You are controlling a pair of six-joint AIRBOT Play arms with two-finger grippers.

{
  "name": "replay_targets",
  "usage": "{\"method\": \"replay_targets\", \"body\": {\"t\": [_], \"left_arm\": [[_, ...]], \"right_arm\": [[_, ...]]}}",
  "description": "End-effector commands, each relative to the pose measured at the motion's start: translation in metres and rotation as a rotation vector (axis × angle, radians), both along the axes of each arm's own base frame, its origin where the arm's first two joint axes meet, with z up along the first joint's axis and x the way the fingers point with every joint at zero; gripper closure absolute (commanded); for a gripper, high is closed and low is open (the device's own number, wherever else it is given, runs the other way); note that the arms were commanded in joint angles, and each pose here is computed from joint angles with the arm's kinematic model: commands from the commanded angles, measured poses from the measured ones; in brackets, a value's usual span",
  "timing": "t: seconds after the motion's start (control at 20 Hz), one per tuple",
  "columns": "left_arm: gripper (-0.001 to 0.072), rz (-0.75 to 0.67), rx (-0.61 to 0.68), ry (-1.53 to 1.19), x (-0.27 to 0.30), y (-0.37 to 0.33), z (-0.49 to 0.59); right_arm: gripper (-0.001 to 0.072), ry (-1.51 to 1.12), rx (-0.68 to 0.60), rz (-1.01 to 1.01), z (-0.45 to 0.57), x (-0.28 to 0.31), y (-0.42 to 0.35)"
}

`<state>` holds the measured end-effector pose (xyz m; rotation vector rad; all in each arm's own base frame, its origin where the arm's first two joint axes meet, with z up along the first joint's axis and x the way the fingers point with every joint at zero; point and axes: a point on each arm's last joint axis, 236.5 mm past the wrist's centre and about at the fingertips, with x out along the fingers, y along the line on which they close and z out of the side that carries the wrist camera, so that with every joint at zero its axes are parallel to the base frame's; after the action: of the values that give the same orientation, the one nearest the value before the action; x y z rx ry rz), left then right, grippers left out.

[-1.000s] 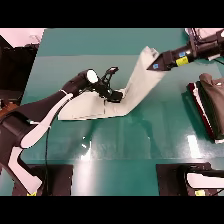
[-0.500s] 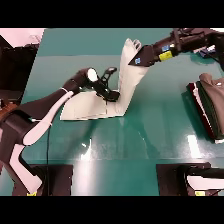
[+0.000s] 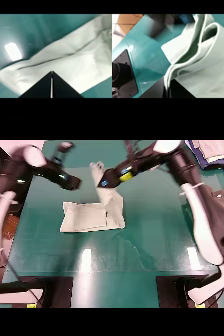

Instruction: Fold the shirts.

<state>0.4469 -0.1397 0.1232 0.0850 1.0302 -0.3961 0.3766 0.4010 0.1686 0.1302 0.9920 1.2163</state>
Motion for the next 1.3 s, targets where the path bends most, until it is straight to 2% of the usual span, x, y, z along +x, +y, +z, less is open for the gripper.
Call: {"method": "replay_targets", "body": {"t": [0.0, 0.05, 0.1, 0.15, 0.2, 0.25, 0.4, 0.45, 0.5, 0.6, 1.0, 1.05, 1.1, 1.15, 1.25], "left_arm": [[0.0681, 0.145, 0.119, -0.151, -0.019, 0.085, 0.069], [0.0681, 0.168, 0.115, -0.186, -0.024, 0.095, 0.084], [0.0682, 0.185, 0.113, -0.208, -0.028, 0.101, 0.093], [0.0681, 0.195, 0.112, -0.220, -0.031, 0.106, 0.099], [0.0681, 0.198, 0.113, -0.223, -0.033, 0.107, 0.102], [0.0682, 0.198, 0.113, -0.223, -0.034, 0.107, 0.102], [0.0681, 0.196, 0.109, -0.221, -0.034, 0.106, 0.101], [0.0681, 0.194, 0.105, -0.218, -0.034, 0.105, 0.101], [0.0681, 0.193, 0.106, -0.213, -0.035, 0.105, 0.100], [0.0681, 0.190, 0.100, -0.205, -0.036, 0.103, 0.098], [0.0681, 0.181, 0.082, -0.140, -0.036, 0.097, 0.062], [0.0681, 0.179, 0.073, -0.140, -0.034, 0.095, 0.059], [0.0681, 0.176, 0.058, -0.138, -0.034, 0.092, 0.057], [0.0681, 0.175, 0.051, -0.138, -0.033, 0.090, 0.055], [0.0681, 0.172, 0.037, -0.139, -0.032, 0.087, 0.055]], "right_arm": [[0.0695, 0.001, 0.010, 0.030, -0.052, -0.003, 0.064], [0.0693, -0.011, 0.010, 0.050, -0.072, -0.008, 0.083], [0.0618, -0.032, 0.015, 0.069, -0.087, -0.013, 0.101], [0.0354, -0.044, 0.030, 0.085, -0.098, -0.020, 0.118], [0.0172, -0.049, 0.040, 0.091, -0.105, -0.025, 0.130], [0.0130, -0.056, 0.033, 0.097, -0.107, -0.028, 0.133], [0.0138, 0.039, -0.013, 0.124, -0.101, -0.037, 0.106], [0.0142, 0.080, -0.047, 0.136, -0.106, -0.038, 0.085], [0.0176, 0.124, -0.086, 0.132, -0.114, -0.038, 0.061], [0.0181, 0.213, -0.153, 0.090, -0.132, -0.033, 0.011], [0.0189, 0.386, -0.164, -0.366, -0.171, 0.006, -0.149], [0.0174, 0.392, -0.163, -0.407, -0.179, 0.009, -0.157], [0.0076, 0.405, -0.161, -0.435, -0.187, 0.010, -0.161], [0.0012, 0.421, -0.160, -0.454, -0.196, 0.009, -0.162], [0.0013, 0.483, -0.115, -0.490, -0.209, 0.010, -0.151]]}}
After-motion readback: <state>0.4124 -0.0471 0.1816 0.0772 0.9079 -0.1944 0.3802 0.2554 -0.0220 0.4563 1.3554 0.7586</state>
